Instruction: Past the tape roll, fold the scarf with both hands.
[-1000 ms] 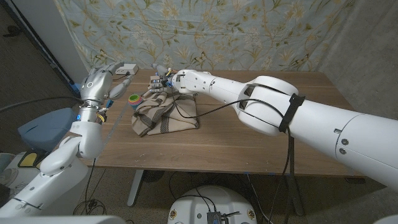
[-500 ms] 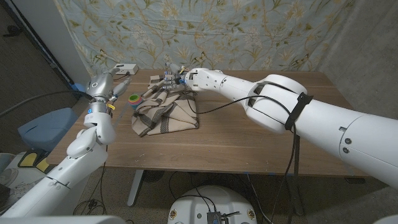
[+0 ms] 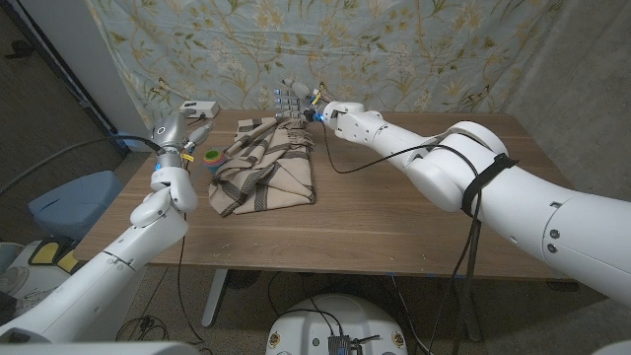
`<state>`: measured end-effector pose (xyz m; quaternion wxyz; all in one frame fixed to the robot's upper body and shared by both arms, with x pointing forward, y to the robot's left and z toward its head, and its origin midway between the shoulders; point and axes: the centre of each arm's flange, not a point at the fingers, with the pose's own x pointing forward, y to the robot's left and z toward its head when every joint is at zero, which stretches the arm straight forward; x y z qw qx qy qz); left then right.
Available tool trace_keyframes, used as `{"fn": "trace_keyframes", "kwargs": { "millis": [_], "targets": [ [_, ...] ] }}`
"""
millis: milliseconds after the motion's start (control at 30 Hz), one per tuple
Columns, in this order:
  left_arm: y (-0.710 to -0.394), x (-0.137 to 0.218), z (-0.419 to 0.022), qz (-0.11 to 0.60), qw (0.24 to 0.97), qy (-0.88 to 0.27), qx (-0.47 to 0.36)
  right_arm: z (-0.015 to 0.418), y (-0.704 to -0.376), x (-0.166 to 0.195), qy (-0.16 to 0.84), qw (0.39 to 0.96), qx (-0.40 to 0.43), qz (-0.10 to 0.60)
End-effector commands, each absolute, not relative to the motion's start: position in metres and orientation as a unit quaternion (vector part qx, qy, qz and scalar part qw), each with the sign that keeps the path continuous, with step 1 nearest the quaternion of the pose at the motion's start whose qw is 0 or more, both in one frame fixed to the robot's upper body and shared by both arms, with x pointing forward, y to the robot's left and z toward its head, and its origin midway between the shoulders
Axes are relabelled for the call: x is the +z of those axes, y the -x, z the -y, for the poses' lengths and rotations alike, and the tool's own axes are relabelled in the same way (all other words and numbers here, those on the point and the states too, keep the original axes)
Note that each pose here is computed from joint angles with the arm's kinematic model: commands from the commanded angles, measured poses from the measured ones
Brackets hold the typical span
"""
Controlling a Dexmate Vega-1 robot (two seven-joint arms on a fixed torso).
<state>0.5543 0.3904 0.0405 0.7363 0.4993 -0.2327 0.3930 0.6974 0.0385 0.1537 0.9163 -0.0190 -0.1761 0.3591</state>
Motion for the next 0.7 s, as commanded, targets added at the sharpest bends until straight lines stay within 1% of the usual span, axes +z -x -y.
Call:
{"fn": "trace_keyframes", "kwargs": {
  "millis": [33,100,267,700],
  "targets": [
    [-0.593,0.051,-0.377,0.198,0.759,-0.489,0.383,-0.003,-0.684,0.154,0.073,0.851,0.451,0.259],
    [-0.604,0.052,-0.372,0.184,0.765,-0.491,0.374,-0.002,-0.678,0.155,0.079,0.835,0.470,0.276],
    [-0.620,0.051,-0.363,0.168,0.766,-0.502,0.365,-0.001,-0.671,0.156,0.084,0.817,0.488,0.294],
    [-0.657,0.045,-0.341,0.142,0.753,-0.543,0.343,0.007,-0.670,0.157,0.078,0.812,0.494,0.300]
  ]
}}
